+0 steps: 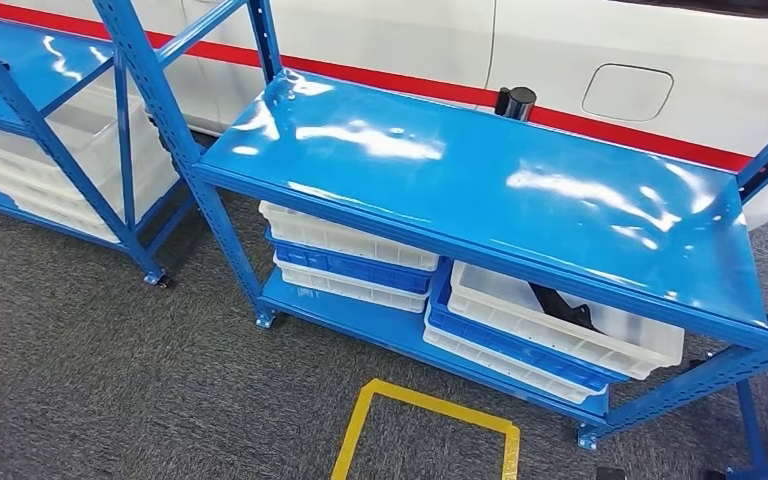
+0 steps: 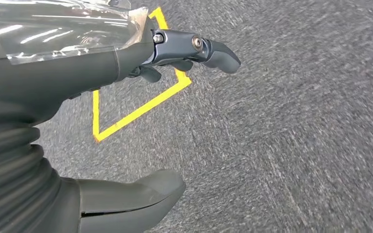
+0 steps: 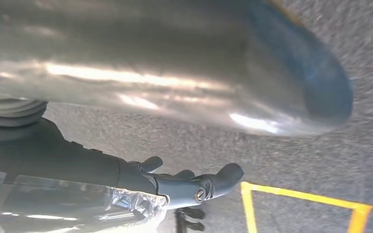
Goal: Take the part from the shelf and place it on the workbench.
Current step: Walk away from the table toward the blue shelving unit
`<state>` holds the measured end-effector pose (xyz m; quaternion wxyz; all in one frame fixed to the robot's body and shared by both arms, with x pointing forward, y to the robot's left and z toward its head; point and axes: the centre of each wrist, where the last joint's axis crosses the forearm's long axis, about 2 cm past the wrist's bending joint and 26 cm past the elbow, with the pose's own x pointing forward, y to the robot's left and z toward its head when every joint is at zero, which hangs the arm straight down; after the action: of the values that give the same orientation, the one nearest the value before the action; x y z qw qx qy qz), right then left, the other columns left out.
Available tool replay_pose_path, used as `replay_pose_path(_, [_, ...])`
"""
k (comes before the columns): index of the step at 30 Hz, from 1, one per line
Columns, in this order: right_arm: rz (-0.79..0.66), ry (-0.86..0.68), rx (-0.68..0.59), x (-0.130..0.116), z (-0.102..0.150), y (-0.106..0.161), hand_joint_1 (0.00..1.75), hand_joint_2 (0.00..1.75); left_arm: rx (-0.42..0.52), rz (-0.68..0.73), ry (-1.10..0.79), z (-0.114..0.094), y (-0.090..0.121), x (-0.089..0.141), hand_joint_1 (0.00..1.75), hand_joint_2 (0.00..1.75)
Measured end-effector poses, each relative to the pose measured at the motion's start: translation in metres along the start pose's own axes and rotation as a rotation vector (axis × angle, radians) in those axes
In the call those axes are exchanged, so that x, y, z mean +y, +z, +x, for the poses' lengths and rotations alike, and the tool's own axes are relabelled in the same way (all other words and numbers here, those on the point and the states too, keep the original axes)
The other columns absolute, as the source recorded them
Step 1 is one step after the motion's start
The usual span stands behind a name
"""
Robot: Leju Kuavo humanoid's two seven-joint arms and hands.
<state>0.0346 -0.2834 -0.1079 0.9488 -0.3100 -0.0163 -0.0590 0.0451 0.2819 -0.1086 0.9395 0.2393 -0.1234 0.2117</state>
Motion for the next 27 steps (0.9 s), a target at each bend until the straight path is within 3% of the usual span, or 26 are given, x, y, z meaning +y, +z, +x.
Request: replay_pose_path(27, [-0.01, 0.016, -0.035, -0.0022, 0.0019, -0.0015, 0.0, 0.0, -0.001, -0.005, 0.013, -0.0026, 0.0012, -0.0011, 0.0, 1.75])
